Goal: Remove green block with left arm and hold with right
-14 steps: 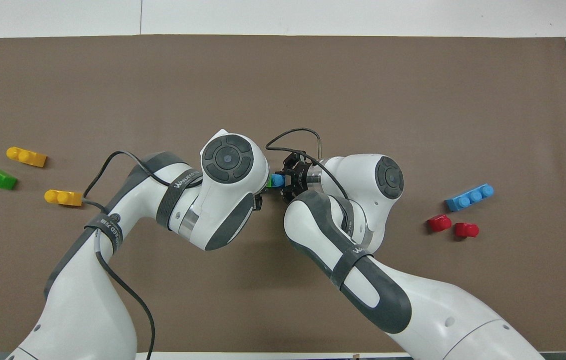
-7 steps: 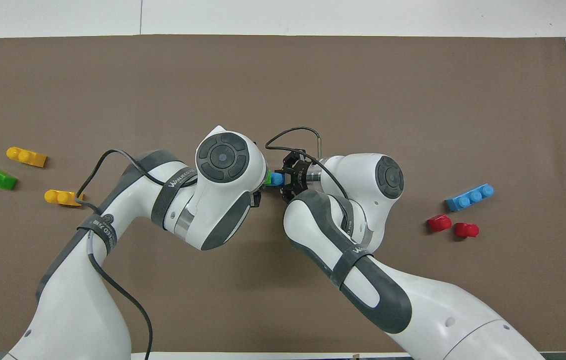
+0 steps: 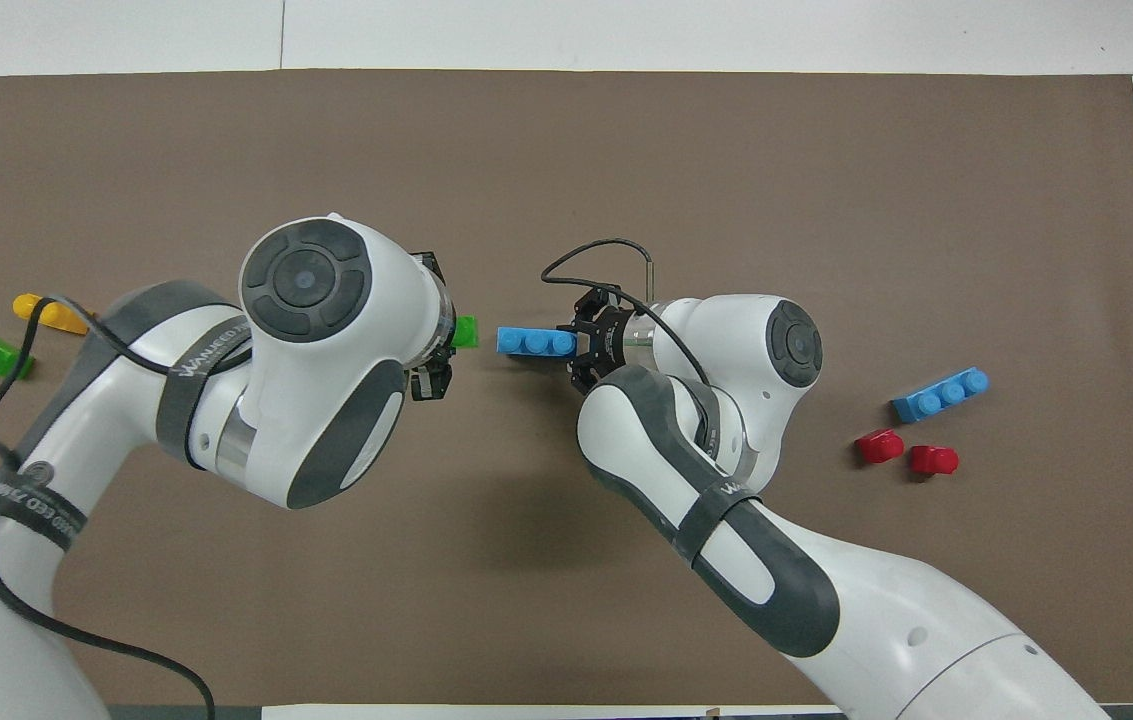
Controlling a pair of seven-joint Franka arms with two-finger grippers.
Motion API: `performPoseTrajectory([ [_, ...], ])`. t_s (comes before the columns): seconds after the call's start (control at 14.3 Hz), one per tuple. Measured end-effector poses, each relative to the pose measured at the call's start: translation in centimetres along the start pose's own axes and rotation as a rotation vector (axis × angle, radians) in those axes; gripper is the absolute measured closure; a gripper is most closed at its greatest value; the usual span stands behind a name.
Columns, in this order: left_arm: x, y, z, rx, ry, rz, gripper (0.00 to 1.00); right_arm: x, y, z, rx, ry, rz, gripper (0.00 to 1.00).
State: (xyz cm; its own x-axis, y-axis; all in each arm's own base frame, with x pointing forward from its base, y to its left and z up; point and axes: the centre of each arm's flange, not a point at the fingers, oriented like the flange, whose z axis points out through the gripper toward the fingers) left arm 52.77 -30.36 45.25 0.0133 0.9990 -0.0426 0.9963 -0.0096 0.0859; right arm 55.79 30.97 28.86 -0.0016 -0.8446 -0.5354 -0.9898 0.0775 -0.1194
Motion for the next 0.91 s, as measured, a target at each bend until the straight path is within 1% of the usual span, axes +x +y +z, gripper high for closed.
performPoseTrajectory([
  [0.14,3.0,1.2,-0.8,0.003,0.009,0.029,0.65,1.3,-1.7,-2.3,-0.018,-0.025,-0.024,0.65],
  [0.28,6.8,2.8,-0.6,0.007,0.017,0.068,0.65,4.7,-4.0,-6.6,-0.059,-0.065,-0.061,0.65],
  [0.35,8.9,3.5,-0.5,0.009,0.021,0.093,0.65,7.5,-5.2,-9.2,-0.075,-0.085,-0.087,0.65],
  [0.42,11.0,4.2,-0.4,0.012,0.025,0.117,0.65,11.0,-6.2,-11.9,-0.088,-0.1,-0.113,0.65],
  [0.49,13.1,4.8,-0.3,0.015,0.027,0.142,0.65,15.0,-6.8,-14.4,-0.1,-0.101,-0.132,0.65],
  [0.63,17.0,5.7,-0.2,0.02,0.023,0.19,0.65,22.7,-7.0,-18.4,-0.118,-0.095,-0.118,0.65],
  [0.7,19.2,6.1,-0.2,0.021,0.016,0.211,0.65,25.5,-6.7,-19.7,-0.13,-0.081,-0.11,0.65],
  [0.77,21.4,6.5,-0.2,0.023,0.011,0.231,0.65,27.6,-6.3,-20.6,-0.14,-0.058,-0.109,0.65],
  [0.91,25.1,6.9,0.2,0.027,0.004,0.26,0.65,30.0,-5.8,-21.5,-0.148,-0.031,-0.122,0.65],
])
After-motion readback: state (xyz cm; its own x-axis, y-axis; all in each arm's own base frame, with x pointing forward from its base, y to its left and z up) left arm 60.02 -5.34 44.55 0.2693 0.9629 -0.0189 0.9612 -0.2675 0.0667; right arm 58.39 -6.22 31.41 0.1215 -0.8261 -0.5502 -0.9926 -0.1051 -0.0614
